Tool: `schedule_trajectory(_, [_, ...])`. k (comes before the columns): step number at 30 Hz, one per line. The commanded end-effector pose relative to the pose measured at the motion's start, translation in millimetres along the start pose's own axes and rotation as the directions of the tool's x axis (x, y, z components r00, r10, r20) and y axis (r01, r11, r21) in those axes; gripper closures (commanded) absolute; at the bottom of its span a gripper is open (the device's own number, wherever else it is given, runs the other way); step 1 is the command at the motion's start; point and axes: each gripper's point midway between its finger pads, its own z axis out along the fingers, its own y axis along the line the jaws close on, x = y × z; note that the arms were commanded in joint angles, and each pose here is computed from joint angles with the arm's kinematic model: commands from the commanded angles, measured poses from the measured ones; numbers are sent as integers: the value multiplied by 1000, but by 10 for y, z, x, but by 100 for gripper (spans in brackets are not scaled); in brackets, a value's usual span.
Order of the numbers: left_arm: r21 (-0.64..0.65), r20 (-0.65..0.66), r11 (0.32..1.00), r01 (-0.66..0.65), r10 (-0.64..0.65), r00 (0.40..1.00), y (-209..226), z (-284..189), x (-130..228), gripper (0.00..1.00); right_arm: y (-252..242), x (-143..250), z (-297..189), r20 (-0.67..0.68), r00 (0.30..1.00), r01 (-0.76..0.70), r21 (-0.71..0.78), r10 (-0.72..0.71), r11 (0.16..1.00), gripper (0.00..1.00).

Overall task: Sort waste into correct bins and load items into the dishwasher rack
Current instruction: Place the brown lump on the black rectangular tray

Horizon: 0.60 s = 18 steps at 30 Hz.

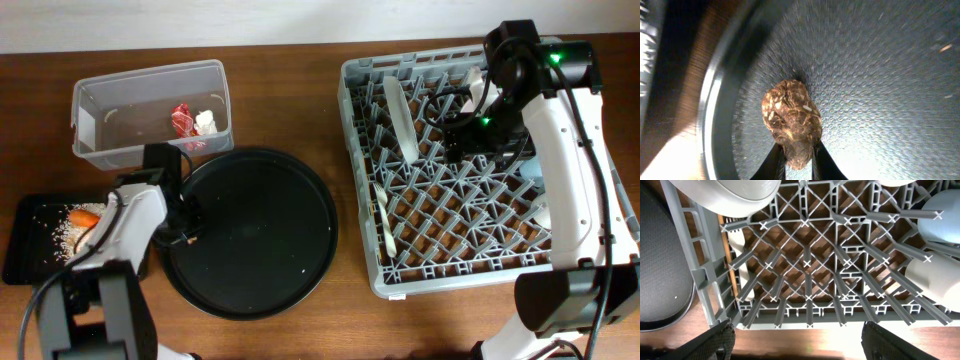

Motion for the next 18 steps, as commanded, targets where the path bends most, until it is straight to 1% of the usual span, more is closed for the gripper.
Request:
schedule_trajectory(1, [41,101,999,3,-7,995,-12,-324,-173,100,-47,4,4,-4,1000,1,18,-1,1000,16])
schedule_trajectory(5, [53,131,999,1,-8,991,6,-445,-177,100,-53,4,4,-4,1000,1,21,-1,1000,17])
schedule_trajectory(7, [64,162,998,24,-34,986,70,-539,-225,99,-53,4,4,-4,1000,1,21,-1,1000,16])
schedule_trajectory(11, [79,227,986,147,-161,960,429,-730,-432,99,-52,3,4,-4,1000,1,21,-1,1000,16])
schedule_trajectory(12, [85,249,974,209,-224,942,619,-760,-532,99,-52,3,4,-4,1000,1,21,-1,1000,16])
schedule_trajectory(14, [94,280,956,278,-294,914,844,-772,-645,99,-52,3,4,-4,1000,1,21,-1,1000,16])
schedule_trajectory(16, [110,320,928,357,-373,871,1100,-796,-770,100,-52,4,4,-4,1000,1,21,-1,1000,17])
schedule_trajectory(18, [136,355,873,468,-484,800,1415,-826,-868,99,-51,11,4,-7,1000,1,21,-1,1000,17])
